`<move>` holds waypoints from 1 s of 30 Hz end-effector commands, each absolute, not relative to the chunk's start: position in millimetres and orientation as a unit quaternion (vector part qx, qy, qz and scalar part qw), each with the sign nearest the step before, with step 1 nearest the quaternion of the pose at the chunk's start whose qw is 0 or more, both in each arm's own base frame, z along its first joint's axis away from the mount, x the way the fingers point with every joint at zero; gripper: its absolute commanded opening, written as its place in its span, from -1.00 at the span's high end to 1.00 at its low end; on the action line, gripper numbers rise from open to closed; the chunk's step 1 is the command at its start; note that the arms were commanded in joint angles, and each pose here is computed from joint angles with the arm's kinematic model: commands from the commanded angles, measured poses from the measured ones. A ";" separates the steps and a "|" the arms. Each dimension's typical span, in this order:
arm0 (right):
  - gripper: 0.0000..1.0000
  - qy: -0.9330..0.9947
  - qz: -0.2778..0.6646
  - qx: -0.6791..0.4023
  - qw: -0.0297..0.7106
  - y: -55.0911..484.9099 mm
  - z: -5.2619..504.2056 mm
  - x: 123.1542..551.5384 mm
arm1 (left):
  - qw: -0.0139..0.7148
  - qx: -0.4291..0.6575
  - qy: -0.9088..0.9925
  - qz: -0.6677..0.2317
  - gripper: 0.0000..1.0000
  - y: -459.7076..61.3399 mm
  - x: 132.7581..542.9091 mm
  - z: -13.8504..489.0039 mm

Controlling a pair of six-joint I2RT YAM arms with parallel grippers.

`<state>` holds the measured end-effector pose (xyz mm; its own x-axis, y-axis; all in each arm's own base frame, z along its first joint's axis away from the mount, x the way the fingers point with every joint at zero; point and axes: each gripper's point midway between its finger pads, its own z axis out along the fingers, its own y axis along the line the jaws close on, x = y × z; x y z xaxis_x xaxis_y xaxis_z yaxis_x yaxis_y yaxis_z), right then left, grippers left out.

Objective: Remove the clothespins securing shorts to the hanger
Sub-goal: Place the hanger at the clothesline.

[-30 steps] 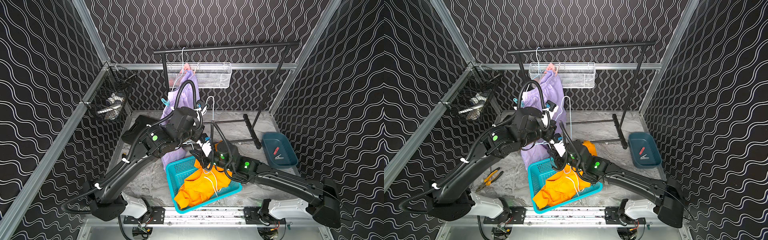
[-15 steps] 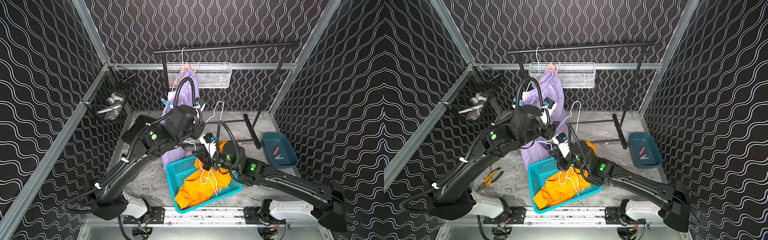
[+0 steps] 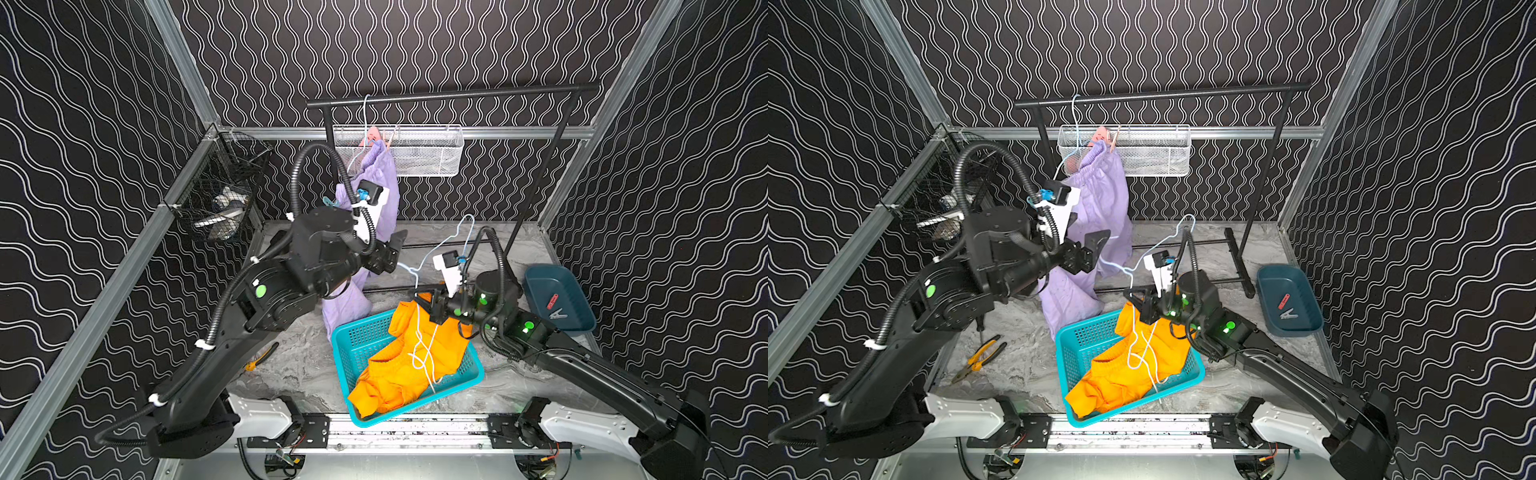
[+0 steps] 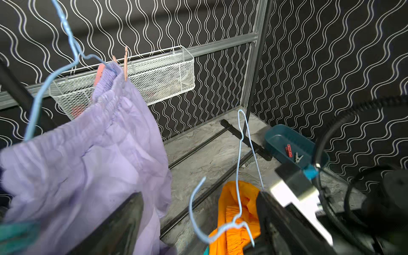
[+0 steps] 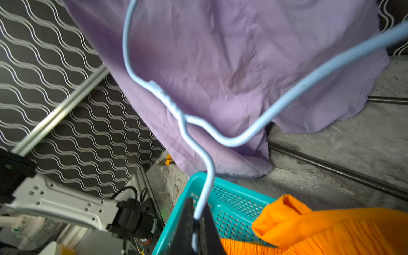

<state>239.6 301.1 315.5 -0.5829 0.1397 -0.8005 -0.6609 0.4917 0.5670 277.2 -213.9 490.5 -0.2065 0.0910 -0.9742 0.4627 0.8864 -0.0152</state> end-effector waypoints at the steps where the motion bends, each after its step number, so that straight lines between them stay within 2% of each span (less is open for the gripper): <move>1: 1.00 0.694 0.560 -0.157 0.425 295.5 375.4 242.0 | 0.619 0.147 0.753 -0.168 -0.68 -200.7 271.3 495.7; 8: 1.00 0.614 0.637 -0.111 0.453 257.8 475.1 284.4 | 0.589 0.130 0.780 -0.167 -0.67 -182.2 255.7 448.6; 15: 1.00 0.537 0.708 -0.042 0.457 210.2 548.9 342.4 | 0.536 0.125 0.812 -0.195 -0.64 -190.0 248.1 398.4; 21: 1.00 0.488 0.754 -0.011 0.439 183.5 580.4 384.2 | 0.506 0.124 0.828 -0.207 -0.60 -194.5 243.3 370.7; 30: 1.00 0.441 0.794 0.001 0.417 156.8 608.8 431.4 | 0.501 0.120 0.832 -0.206 -0.59 -187.3 236.9 366.1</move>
<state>439.7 163.0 589.7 -0.6236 0.6805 -0.3848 -0.6488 -0.1759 0.7404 238.1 -187.3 364.3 -0.4654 0.0212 -0.8849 0.4122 0.8899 -0.1954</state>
